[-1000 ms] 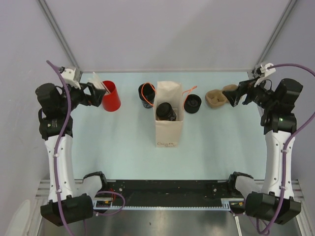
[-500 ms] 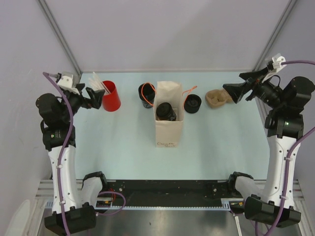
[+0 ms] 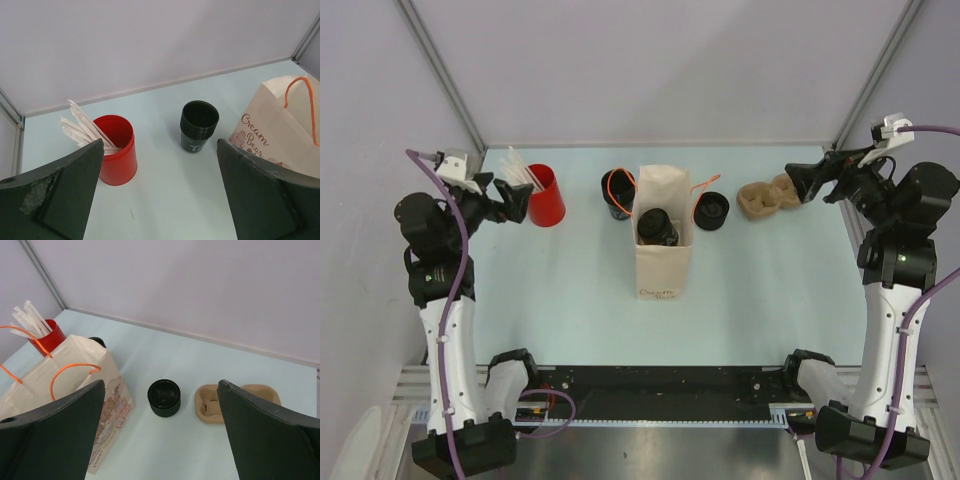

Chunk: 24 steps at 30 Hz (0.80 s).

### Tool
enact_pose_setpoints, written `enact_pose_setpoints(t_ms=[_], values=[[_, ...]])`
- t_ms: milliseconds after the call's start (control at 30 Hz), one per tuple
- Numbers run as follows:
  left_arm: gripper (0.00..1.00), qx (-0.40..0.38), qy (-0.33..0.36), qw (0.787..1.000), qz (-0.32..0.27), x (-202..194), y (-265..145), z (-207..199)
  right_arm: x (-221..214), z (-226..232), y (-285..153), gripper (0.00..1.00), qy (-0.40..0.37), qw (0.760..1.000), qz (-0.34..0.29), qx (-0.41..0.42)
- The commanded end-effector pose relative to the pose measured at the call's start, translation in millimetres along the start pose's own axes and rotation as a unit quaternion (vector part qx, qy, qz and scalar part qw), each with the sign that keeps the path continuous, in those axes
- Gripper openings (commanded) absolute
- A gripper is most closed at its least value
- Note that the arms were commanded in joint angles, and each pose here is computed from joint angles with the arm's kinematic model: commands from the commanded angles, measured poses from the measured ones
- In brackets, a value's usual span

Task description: Pack the takeout coffee

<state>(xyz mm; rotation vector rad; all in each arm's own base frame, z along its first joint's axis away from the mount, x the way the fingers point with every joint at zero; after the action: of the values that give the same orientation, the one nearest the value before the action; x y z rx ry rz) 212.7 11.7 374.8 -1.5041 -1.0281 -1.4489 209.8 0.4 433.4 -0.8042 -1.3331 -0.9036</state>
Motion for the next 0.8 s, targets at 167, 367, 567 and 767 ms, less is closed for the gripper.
enact_pose_setpoints(t_ms=[167, 367, 567, 767], values=[[0.99, 0.021, -0.005, 1.000, -0.019, 5, -1, 6, -2, -13, 4, 1.00, 0.012, 0.998, -0.004, -0.061], [0.99, 0.019, -0.012, 1.000, -0.014, 1, 1, 9, -4, -15, 6, 1.00, 0.018, 0.998, -0.001, -0.061], [0.99, 0.019, -0.012, 1.000, -0.013, -2, 2, 11, -5, -16, 6, 1.00, 0.013, 0.998, 0.003, -0.062], [0.99, 0.017, -0.015, 1.000, -0.011, -4, 3, 12, -5, -16, 5, 1.00, 0.011, 0.998, 0.004, -0.065]])
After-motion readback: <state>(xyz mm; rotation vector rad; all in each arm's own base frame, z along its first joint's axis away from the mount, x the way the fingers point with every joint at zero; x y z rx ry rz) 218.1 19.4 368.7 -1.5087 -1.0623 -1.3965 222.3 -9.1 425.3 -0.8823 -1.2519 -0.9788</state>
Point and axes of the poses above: each gripper's point midway between its finger pads, its own y axis out along the fingers, its own z axis along the line the jaws close on, x = y × z, the point moved 10 cm from there along -y, back along the fingers
